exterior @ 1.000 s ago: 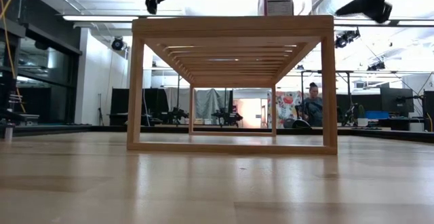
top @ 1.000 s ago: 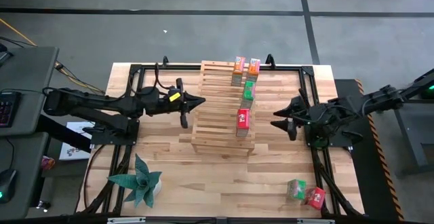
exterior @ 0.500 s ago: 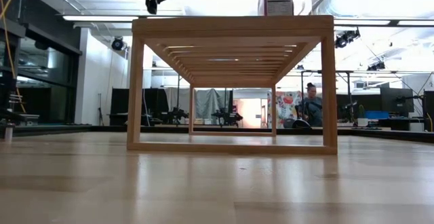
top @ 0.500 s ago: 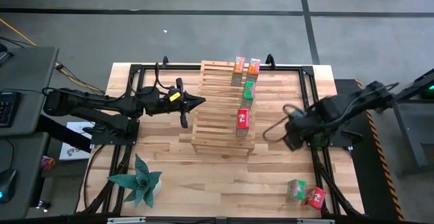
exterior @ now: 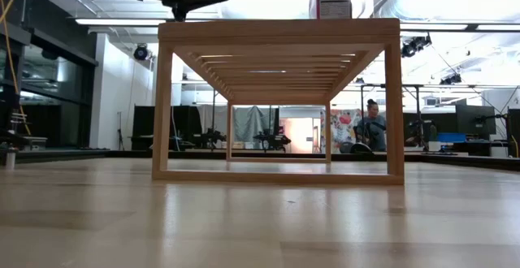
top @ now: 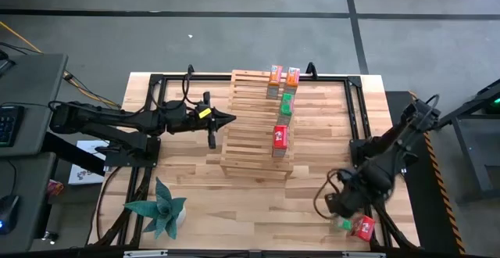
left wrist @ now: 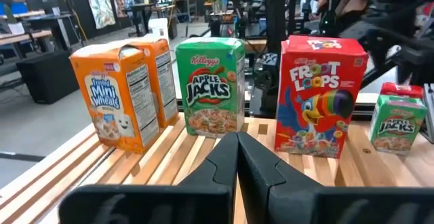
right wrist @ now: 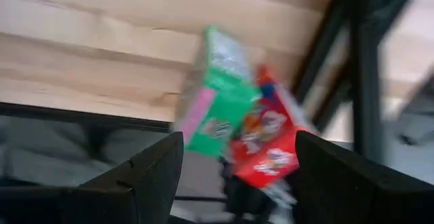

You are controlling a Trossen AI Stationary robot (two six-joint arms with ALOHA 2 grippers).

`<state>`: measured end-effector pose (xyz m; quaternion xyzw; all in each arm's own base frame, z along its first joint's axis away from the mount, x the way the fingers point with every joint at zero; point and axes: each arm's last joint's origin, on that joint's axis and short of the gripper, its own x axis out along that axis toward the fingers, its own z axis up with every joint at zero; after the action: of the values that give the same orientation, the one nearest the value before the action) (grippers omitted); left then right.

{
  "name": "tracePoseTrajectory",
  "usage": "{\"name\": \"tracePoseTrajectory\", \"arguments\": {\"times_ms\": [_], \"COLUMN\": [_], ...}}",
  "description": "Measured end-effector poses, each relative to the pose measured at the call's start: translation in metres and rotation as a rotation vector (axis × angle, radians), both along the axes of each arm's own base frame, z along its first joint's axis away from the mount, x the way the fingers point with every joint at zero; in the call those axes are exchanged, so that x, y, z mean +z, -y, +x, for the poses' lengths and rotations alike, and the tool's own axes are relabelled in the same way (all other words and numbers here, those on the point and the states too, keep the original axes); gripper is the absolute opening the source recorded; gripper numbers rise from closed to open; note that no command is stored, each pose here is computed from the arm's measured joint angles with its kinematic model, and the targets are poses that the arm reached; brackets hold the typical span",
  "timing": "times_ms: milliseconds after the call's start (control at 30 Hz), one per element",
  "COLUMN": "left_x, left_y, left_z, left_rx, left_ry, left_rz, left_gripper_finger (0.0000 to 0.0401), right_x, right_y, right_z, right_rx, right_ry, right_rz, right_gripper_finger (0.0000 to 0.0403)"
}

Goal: Stack cereal on shelf
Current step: Put the green cereal box on the shelf aligned with the green cereal box

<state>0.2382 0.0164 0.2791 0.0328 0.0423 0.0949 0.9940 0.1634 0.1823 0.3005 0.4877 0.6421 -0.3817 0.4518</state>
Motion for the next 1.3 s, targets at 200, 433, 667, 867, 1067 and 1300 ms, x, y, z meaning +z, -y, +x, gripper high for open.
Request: {"name": "tracePoseTrajectory", "arguments": {"times_ms": [200,433,667,867,1067,1300], "left_x": [0.001,0.001,0.0,0.0,-0.001,-0.001], "left_y": [0.0,0.0,0.0,0.0,0.0,0.0], "left_z": [0.0,0.0,0.0,0.0,0.0,0.0], "left_rx": [0.001,0.002,0.002,0.003,0.003,0.003], "left_ry": [0.016,0.019,0.005,0.005,0.001,0.001], "left_rz": [-0.005,-0.024,-0.025,-0.035,-0.035,-0.035], "left_gripper_finger": [0.0,0.0,0.0,0.0,0.0,0.0], "right_x": [-0.01,-0.032,-0.041,-0.05,-0.06,-0.07], "right_y": [-0.023,-0.036,-0.043,-0.051,-0.054,-0.058], "right_z": [-0.008,0.0,0.001,0.007,0.009,0.009], "right_rx": [-0.083,-0.074,-0.071,-0.075,-0.071,-0.055], "right_ry": [0.118,0.018,-0.007,-0.002,-0.038,-0.067], "right_rz": [-0.126,-0.181,-0.195,-0.191,-0.221,-0.264], "right_gripper_finger": [0.0277,0.0277,0.0277,0.0277,0.0277,0.0276]}}
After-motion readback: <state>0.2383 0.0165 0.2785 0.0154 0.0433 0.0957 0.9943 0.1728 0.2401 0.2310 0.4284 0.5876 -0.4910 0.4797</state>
